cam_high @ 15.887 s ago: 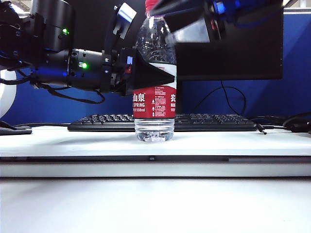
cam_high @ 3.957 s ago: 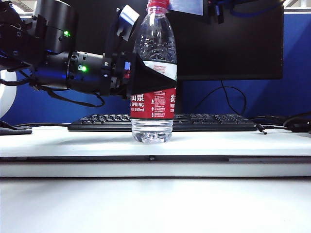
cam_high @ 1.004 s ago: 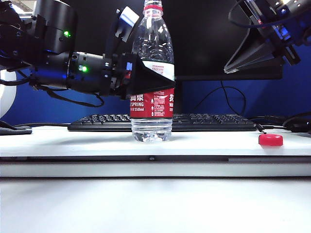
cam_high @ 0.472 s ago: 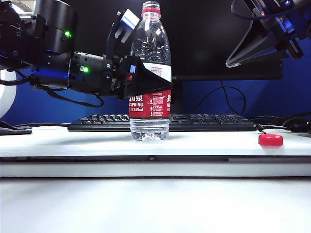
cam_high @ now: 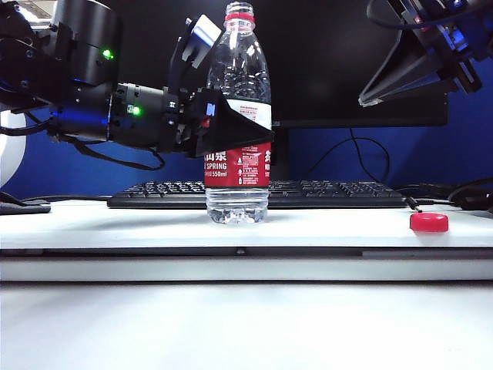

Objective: Unscrew the cap from the plastic bottle on the table.

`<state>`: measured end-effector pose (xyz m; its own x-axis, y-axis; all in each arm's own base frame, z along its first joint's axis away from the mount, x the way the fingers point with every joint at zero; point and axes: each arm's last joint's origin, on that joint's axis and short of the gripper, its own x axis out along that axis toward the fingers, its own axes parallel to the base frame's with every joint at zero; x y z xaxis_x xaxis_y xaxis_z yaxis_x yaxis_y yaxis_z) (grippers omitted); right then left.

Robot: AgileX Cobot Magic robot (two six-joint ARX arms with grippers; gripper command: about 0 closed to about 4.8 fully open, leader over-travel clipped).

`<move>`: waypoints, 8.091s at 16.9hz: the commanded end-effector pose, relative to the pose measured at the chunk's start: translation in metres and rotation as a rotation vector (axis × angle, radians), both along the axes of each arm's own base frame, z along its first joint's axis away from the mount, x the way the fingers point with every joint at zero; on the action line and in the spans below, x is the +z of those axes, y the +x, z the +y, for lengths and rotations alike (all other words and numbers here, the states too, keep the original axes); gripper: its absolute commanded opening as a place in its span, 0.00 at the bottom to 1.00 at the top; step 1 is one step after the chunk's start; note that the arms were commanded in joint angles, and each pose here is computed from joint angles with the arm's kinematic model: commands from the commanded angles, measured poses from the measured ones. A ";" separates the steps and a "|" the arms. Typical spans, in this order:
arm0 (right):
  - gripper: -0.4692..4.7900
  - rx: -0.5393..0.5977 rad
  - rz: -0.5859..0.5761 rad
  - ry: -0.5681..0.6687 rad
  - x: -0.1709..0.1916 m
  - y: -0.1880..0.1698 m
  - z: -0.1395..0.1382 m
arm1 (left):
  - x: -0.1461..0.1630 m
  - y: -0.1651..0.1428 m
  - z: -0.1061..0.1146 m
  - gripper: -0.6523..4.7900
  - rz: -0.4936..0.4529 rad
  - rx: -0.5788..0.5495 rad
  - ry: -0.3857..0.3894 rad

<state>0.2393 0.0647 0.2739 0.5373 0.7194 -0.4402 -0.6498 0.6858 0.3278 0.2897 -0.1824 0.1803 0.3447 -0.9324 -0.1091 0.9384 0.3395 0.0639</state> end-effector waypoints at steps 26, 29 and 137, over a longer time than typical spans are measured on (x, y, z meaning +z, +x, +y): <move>0.07 0.010 -0.014 0.007 0.003 -0.001 0.000 | 0.041 -0.003 0.003 1.00 -0.083 -0.015 -0.358; 0.07 0.010 -0.014 0.007 0.003 -0.001 0.000 | 0.051 -0.005 0.004 1.00 -0.107 -0.035 -0.428; 0.08 -0.529 -0.692 -0.153 -0.105 -0.144 -0.044 | -0.019 -0.192 0.181 0.11 0.025 1.287 -0.180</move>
